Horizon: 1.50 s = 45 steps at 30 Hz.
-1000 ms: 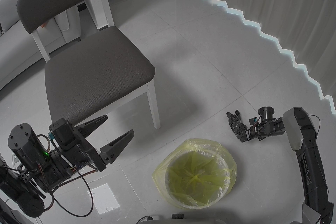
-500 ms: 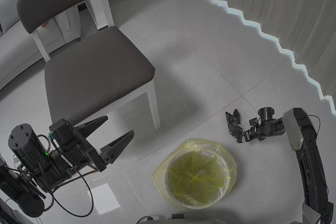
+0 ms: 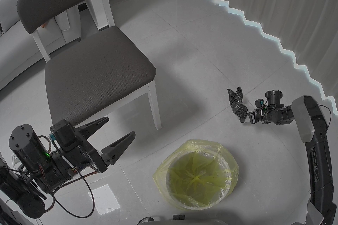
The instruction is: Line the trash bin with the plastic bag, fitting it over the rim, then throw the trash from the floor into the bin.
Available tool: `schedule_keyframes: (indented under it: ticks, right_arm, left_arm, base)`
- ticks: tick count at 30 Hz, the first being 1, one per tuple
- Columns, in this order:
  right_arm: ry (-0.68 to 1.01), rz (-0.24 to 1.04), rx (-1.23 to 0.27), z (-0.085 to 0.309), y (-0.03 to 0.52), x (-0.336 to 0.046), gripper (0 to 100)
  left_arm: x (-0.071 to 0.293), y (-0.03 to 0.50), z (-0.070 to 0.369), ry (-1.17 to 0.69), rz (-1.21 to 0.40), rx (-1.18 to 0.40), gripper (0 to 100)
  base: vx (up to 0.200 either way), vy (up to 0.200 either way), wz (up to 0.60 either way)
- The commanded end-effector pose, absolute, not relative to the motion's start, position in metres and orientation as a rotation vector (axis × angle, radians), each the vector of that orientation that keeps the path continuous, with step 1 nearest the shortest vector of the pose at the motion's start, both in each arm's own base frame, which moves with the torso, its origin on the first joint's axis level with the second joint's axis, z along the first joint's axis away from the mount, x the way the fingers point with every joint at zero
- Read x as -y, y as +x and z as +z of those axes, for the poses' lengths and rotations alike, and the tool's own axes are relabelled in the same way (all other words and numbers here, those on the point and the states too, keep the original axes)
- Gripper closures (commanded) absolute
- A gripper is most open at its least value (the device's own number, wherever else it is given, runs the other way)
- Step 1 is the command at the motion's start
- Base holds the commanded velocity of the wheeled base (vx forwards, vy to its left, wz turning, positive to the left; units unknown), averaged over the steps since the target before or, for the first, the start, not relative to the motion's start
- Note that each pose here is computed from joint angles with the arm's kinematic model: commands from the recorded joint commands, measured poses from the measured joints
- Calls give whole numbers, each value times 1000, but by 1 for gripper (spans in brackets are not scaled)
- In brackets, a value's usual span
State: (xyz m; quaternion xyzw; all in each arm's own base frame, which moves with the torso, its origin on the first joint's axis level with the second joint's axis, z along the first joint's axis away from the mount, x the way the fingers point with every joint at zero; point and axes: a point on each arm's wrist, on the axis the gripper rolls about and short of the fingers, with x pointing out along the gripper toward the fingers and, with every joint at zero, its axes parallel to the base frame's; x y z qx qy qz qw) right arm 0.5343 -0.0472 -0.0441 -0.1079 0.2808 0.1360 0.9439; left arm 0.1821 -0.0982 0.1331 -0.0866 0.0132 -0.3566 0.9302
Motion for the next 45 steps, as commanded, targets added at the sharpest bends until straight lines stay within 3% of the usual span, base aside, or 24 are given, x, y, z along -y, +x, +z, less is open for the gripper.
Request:
schedule_keyframes:
  ticks: [1, 11, 23, 33, 45]
  right_arm:
    - [-244, 279, -506, 16, 508, 42, 100]
    - [-269, 372, -421, 110, 422, 1, 100]
    - [-317, 641, -331, 150, 303, -84, 100]
    - [-366, 880, -419, 124, 237, -135, 100]
    - [-409, 948, -565, 67, 215, -144, 100]
  left_arm:
    - [99, 183, 135, -186, -733, -11, 0]
    - [97, 183, 136, -188, -726, -6, 0]
    - [97, 183, 134, -190, -727, -15, 0]
    - [95, 180, 138, -195, -726, 2, 0]
    - [95, 179, 142, -195, -729, 21, 0]
  base:
    - [0, 0, 0]
    - [0, 0, 0]
    - [0, 0, 0]
    - [0, 0, 0]
    - [0, 0, 0]
